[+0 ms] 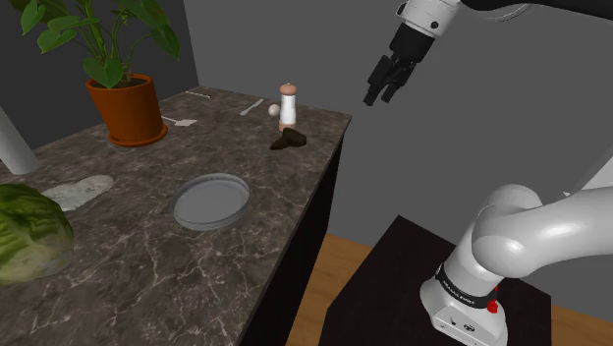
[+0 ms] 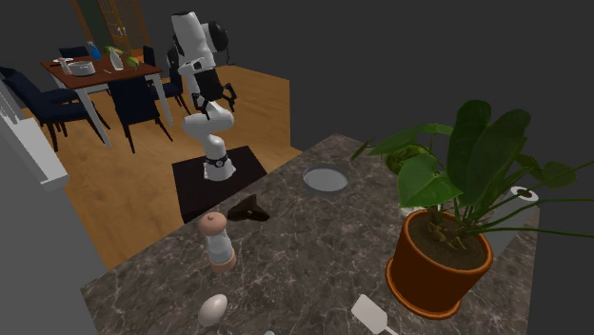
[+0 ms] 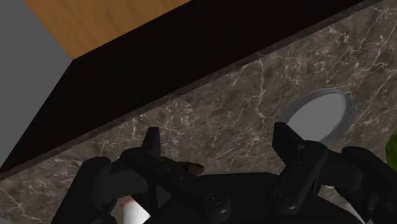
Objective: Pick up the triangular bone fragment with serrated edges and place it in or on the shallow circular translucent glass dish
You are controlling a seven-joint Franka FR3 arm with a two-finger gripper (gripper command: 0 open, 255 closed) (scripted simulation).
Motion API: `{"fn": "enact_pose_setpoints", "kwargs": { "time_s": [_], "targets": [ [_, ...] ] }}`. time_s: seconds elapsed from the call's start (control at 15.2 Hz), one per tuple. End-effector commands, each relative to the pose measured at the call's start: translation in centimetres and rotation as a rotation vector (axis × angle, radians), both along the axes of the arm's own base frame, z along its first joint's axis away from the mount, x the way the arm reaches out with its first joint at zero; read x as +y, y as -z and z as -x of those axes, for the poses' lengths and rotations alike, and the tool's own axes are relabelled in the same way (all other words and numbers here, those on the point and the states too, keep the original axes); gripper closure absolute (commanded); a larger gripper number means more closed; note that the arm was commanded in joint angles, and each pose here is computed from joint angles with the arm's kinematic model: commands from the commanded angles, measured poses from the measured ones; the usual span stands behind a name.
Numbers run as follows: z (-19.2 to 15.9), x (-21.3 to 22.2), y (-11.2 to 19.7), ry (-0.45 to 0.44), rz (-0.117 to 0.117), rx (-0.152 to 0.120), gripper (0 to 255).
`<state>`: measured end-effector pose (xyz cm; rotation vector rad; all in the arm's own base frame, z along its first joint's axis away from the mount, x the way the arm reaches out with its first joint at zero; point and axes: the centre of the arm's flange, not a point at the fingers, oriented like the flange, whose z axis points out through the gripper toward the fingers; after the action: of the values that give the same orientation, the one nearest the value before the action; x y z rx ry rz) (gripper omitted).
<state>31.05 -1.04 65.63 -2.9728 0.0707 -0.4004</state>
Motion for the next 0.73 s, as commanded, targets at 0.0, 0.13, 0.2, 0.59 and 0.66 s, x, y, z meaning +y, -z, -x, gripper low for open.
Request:
{"fn": "enact_pose_setpoints", "kwargs": {
  "time_s": [0.0,0.13,0.2,0.59,0.66],
  "targets": [
    [0.0,0.0,0.0,0.0,0.0,0.0,0],
    [-1.5,-1.5,1.7,-0.078,0.009,-0.017,0],
    [-2.2,-2.3,2.6,-0.117,0.013,-0.025,0],
    [-7.6,-6.0,7.5,-0.351,0.039,-0.075,0],
    [-8.6,-6.5,8.3,-0.39,0.043,-0.083,0]
  ]
}}
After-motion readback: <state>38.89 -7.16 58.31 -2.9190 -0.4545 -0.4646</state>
